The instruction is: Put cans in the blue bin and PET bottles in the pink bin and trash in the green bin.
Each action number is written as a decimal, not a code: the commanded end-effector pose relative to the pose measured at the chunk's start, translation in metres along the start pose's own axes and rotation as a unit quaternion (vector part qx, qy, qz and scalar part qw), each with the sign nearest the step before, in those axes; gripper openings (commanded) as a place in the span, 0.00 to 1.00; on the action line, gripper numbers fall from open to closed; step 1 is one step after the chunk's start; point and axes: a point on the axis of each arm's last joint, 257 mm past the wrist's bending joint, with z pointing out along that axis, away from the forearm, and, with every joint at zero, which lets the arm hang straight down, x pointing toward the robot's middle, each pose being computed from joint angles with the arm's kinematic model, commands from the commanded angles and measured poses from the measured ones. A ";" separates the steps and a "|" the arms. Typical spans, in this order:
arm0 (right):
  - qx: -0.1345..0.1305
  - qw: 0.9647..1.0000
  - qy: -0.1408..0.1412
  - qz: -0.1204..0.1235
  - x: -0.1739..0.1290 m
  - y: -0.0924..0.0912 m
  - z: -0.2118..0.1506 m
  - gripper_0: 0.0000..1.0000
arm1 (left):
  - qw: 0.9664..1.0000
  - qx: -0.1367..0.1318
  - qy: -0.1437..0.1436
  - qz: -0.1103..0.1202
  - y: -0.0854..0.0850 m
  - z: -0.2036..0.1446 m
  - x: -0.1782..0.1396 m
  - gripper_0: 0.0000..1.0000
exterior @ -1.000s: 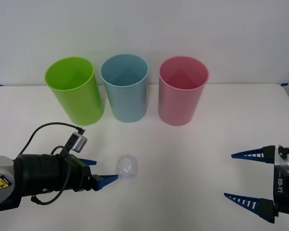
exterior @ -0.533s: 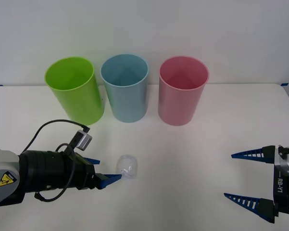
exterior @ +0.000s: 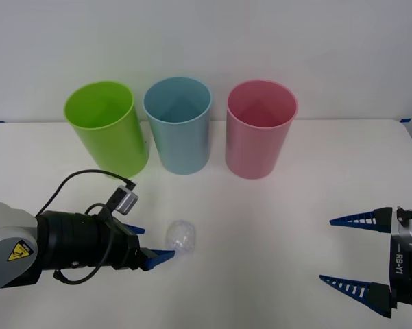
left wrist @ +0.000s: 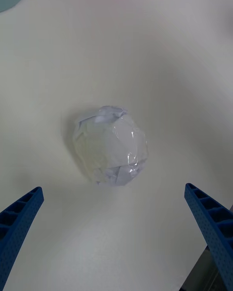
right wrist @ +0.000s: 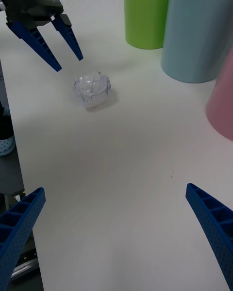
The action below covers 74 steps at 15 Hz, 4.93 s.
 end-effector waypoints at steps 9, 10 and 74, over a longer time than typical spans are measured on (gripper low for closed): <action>0.000 1.000 0.000 0.000 0.000 0.000 0.000 1.00 | 1.000 -0.010 0.003 0.024 -0.002 0.034 -0.005 1.00; 0.000 1.000 0.000 0.000 0.000 0.000 0.000 1.00 | 1.000 -0.012 0.006 0.024 0.000 0.037 -0.006 1.00; 0.000 1.000 0.000 0.000 0.000 0.000 0.000 1.00 | 0.996 -0.026 -0.027 0.076 -0.003 0.079 -0.037 0.07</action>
